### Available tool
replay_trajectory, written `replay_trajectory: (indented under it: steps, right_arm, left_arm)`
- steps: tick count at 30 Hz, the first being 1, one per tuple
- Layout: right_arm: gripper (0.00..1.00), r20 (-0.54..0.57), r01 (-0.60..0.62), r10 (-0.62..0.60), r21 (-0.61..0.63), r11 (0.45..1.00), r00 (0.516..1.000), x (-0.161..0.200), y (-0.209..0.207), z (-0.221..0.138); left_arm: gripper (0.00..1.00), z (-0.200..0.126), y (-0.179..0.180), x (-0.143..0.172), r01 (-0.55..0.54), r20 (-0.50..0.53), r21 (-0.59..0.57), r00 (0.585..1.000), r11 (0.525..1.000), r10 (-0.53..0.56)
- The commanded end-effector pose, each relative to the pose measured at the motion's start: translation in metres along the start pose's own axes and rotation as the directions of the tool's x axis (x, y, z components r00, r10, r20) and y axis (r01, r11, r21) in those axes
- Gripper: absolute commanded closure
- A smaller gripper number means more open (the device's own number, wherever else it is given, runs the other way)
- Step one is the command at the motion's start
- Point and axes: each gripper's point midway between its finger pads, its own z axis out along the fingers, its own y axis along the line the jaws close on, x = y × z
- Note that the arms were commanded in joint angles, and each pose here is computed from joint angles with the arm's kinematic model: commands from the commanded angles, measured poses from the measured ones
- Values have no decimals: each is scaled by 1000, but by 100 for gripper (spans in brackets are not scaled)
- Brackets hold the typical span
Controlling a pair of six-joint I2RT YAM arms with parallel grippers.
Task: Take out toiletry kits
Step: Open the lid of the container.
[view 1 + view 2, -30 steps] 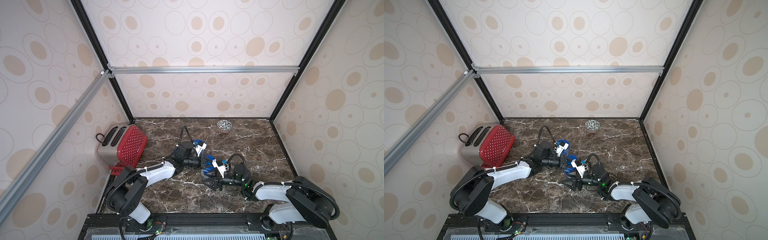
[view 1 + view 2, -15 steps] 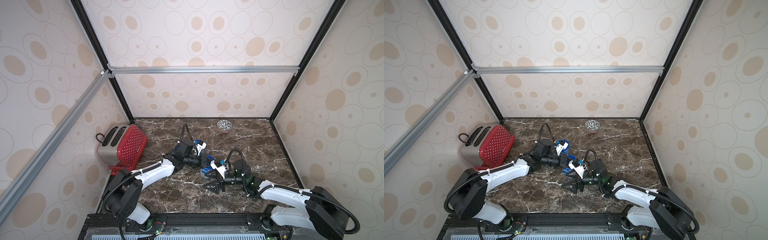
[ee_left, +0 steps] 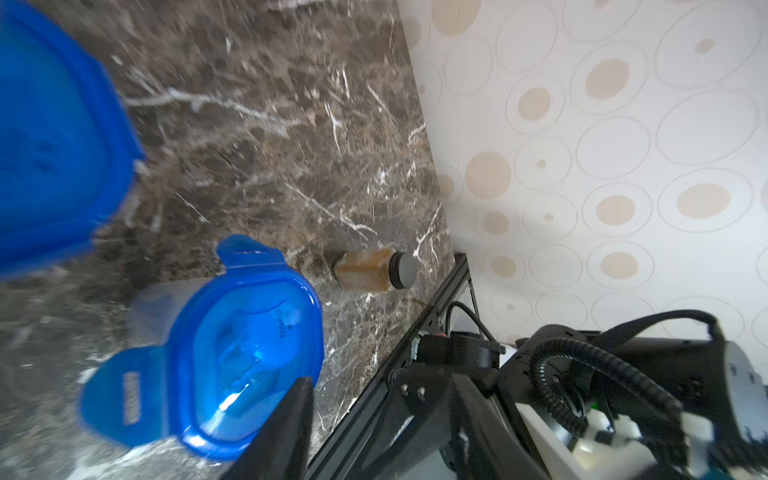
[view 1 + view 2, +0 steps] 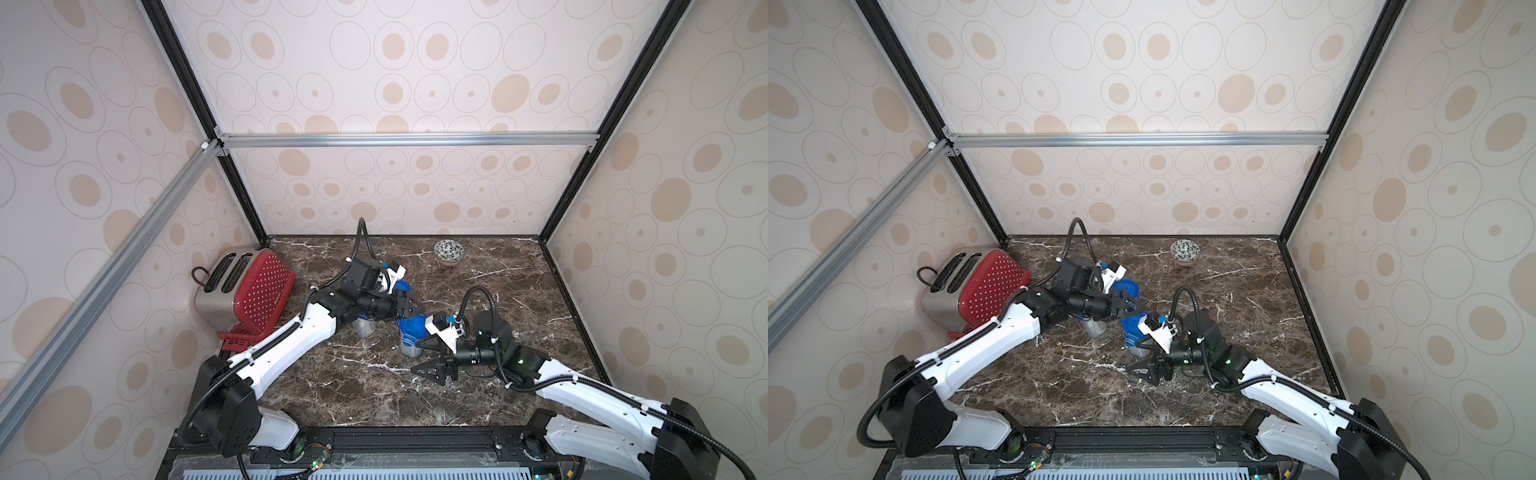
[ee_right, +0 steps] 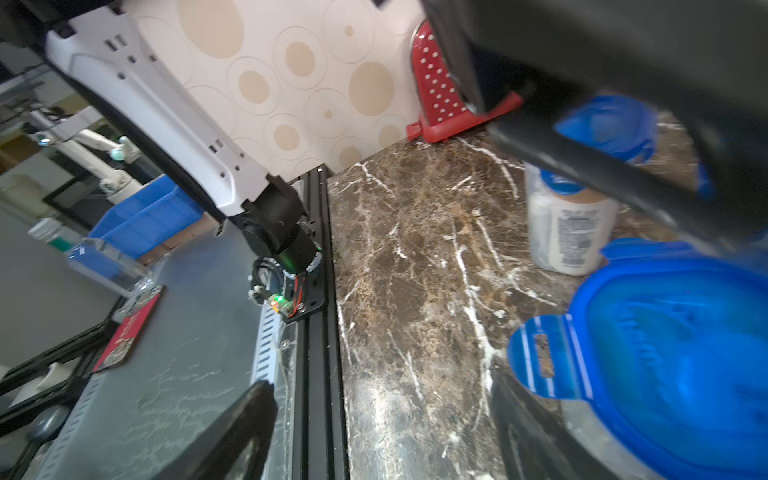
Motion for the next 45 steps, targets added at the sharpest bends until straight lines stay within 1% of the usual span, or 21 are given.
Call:
replay_trajectory:
  steps: [1,4,7,11,17,21,26,29,32,36,38,42,45]
  right_arm:
    - [13,-57,-2,12,167,986,998,-8,-20,-11]
    - [10,-106,-38,71,288,957,992,-19,-37,-17]
    - [7,-146,-80,150,399,913,978,-27,-55,-20]
    - [2,-187,-110,229,495,862,955,-34,-73,-19]
    - [1,-199,-136,287,551,823,937,-43,-86,-13]
    - [0,-200,-163,324,561,811,924,-49,-86,-12]
    - [0,-230,-163,353,582,797,907,-49,-84,-17]
    - [0,-245,-162,372,599,784,895,-49,-85,-20]
    - [0,-273,-166,411,622,766,870,-50,-86,-22]
    - [0,-293,-173,441,635,753,849,-50,-86,-19]
    - [0,-307,-175,457,639,749,835,-45,-89,-14]
    - [0,-334,-164,495,674,720,802,-33,-99,-2]
    - [0,-354,-145,496,681,718,793,-30,-101,10]
  left_arm:
    - [38,-53,14,-15,-53,104,-196,992,979,74]
    - [32,-85,41,-10,-28,138,-384,987,923,88]
    - [29,-105,60,-2,-2,173,-482,980,876,98]
    - [24,-122,77,9,11,196,-556,973,831,118]
    - [15,-157,101,25,24,217,-686,961,727,172]
    - [8,-178,110,34,34,253,-728,942,685,222]
    - [2,-190,116,43,36,267,-749,931,662,251]
    - [2,-194,118,48,31,251,-760,935,649,250]
    - [2,-197,121,52,31,249,-771,934,637,256]
    - [2,-198,123,56,34,261,-764,930,645,260]
    - [2,-198,123,56,33,259,-765,930,643,261]
    - [2,-197,125,57,29,248,-769,934,638,256]
    - [2,-195,124,58,26,247,-763,935,646,254]
